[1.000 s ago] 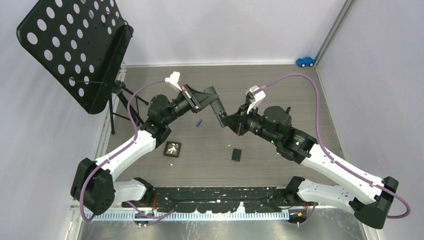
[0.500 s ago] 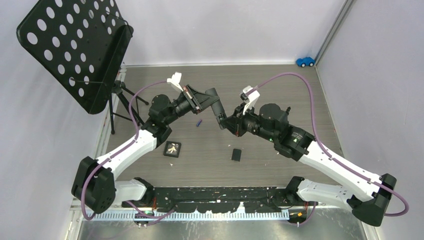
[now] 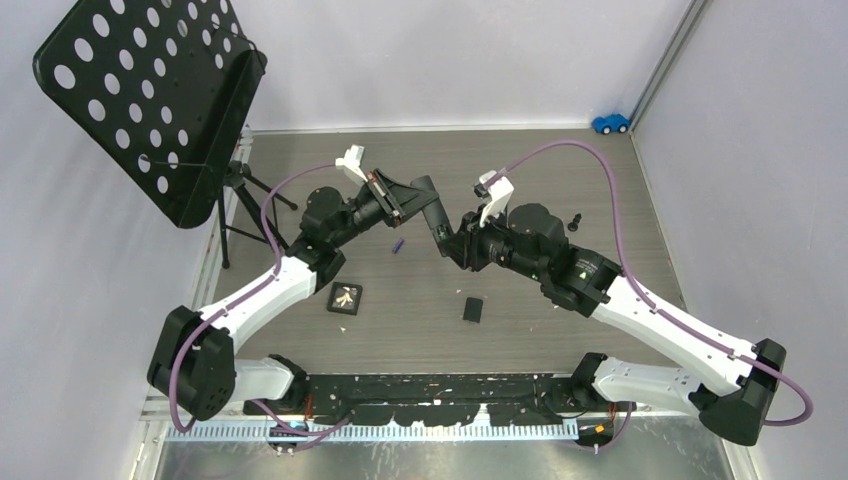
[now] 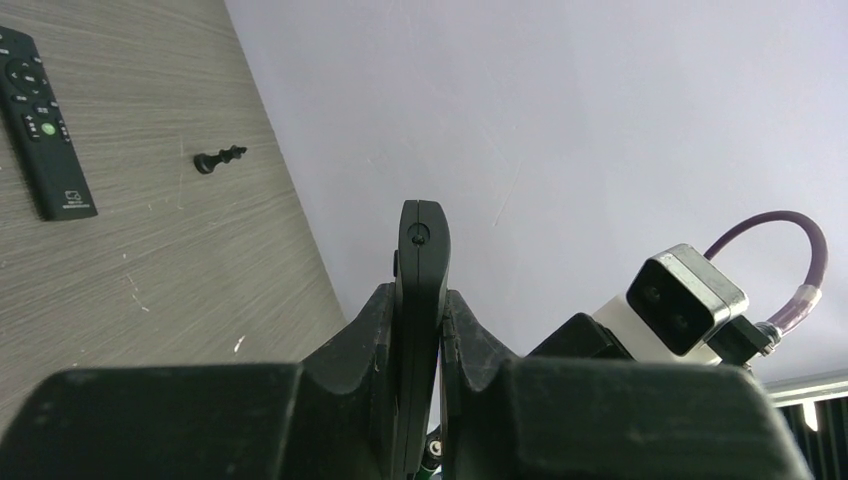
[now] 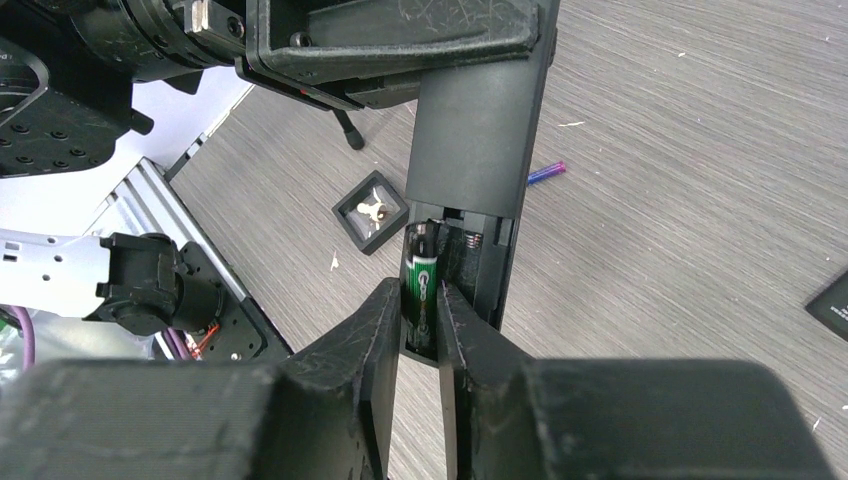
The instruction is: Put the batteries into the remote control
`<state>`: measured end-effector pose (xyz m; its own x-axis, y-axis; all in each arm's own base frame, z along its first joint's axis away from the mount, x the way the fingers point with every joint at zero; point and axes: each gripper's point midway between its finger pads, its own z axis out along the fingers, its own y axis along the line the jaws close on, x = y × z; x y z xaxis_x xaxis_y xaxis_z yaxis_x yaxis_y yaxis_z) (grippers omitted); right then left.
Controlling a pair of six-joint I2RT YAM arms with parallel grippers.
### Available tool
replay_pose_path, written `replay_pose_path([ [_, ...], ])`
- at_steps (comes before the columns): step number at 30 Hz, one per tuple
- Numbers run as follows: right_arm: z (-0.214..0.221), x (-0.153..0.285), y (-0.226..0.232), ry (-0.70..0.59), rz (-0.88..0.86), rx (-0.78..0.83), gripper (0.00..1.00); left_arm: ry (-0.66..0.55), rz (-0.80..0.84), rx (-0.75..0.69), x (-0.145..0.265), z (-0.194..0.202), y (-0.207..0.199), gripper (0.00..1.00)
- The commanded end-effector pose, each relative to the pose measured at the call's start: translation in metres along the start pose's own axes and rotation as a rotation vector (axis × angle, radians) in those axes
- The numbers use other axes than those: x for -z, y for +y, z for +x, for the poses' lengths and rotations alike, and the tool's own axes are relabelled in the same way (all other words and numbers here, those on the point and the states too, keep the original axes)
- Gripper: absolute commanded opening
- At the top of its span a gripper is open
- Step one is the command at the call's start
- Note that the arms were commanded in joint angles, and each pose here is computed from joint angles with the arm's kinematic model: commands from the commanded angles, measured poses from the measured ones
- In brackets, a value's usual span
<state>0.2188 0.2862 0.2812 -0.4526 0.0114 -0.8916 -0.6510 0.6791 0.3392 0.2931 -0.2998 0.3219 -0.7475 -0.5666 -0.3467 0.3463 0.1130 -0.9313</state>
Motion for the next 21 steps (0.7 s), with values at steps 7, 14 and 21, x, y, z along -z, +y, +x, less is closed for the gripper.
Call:
replay_pose_path([
  [7, 0.011, 0.007, -0.018, 0.091, 0.112, 0.035, 0.34, -0.031, 0.287, 0.015, 0.018, -0.008, -0.082, 0.00],
  [14, -0.007, 0.015, -0.019, 0.025, 0.138, 0.023, 0.52, -0.029, 0.280, 0.026, 0.018, -0.008, -0.080, 0.00],
  [21, -0.024, 0.022, -0.013, -0.042, 0.120, -0.006, 0.58, -0.022, 0.261, 0.066, 0.016, -0.007, -0.074, 0.00],
])
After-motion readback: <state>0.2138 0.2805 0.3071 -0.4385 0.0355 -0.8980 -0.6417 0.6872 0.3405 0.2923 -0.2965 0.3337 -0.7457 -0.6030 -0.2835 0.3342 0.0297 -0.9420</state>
